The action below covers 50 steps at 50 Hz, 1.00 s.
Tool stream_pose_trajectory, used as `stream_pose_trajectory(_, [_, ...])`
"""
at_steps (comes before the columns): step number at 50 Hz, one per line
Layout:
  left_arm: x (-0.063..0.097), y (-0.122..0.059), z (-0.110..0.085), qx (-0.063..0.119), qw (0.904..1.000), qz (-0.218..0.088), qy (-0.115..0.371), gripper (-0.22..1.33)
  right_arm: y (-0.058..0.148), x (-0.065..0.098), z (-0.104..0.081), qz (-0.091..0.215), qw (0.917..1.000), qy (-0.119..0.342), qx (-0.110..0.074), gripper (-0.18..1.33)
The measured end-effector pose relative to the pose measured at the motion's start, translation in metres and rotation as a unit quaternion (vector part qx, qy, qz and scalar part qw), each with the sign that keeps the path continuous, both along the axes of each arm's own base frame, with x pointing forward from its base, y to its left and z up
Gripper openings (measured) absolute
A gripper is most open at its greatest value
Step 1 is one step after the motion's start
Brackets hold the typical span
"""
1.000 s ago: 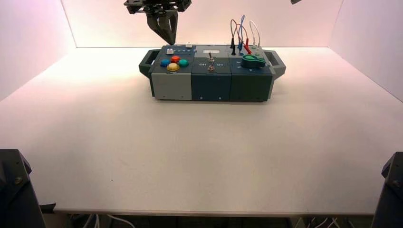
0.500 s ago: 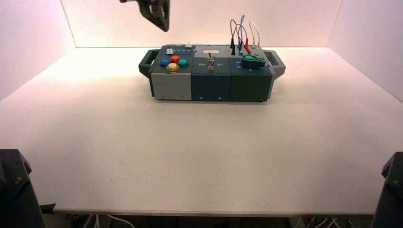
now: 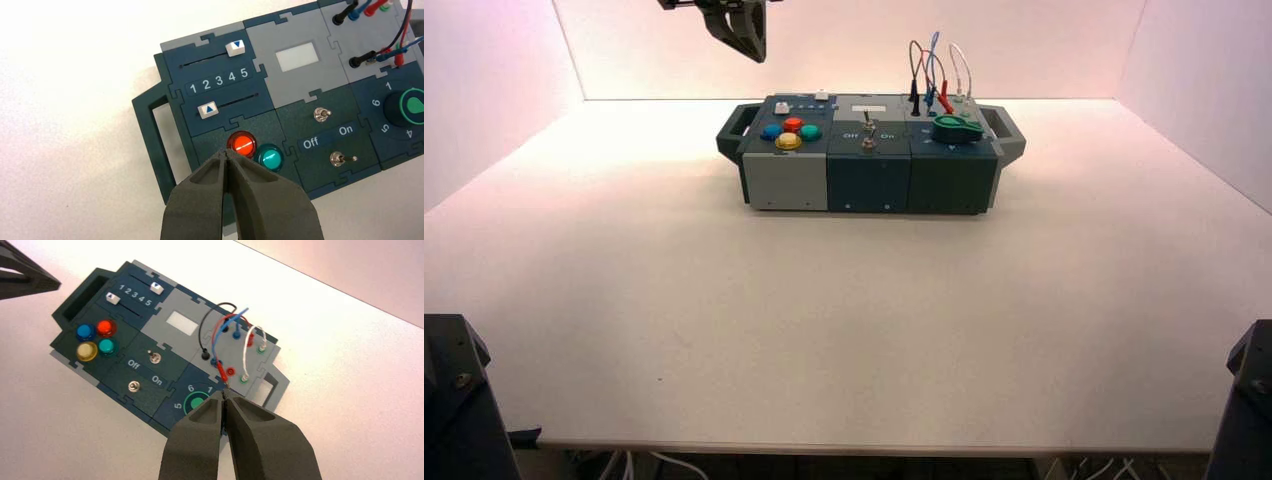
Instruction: Move the bottom slider to position 3.
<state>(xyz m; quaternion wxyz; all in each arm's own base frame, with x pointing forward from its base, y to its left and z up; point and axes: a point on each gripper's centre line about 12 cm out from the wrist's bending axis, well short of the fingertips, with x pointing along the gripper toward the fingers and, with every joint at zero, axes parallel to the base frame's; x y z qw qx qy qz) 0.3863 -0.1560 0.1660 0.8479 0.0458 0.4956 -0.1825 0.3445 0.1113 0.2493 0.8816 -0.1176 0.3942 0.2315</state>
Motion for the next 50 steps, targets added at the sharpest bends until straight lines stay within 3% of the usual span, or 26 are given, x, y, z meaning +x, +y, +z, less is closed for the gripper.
stream_pose_trajectory(14, [0.008, 0.0, 0.002, 0.001, 1.0, -0.001, -0.003, -0.16, 0.007, -0.007, 0.003, 0.013, 0.9999, 0.007, 0.001, -0.14])
stream_pose_trajectory(24, [0.022, -0.003, -0.016, 0.018, 0.9984, -0.009, 0.053, -0.17, 0.009, -0.01, 0.006, 0.021, 0.9996, 0.021, 0.0, -0.14])
stream_pose_trajectory(40, [0.042, -0.009, -0.018, 0.02, 0.997, -0.012, 0.074, -0.17, 0.009, -0.013, 0.014, 0.029, 0.999, 0.033, -0.001, -0.14])
stream_pose_trajectory(50, [0.059, -0.001, -0.029, 0.031, 0.9934, -0.006, 0.11, -0.16, 0.01, -0.014, 0.014, 0.03, 0.999, 0.033, -0.001, -0.14])
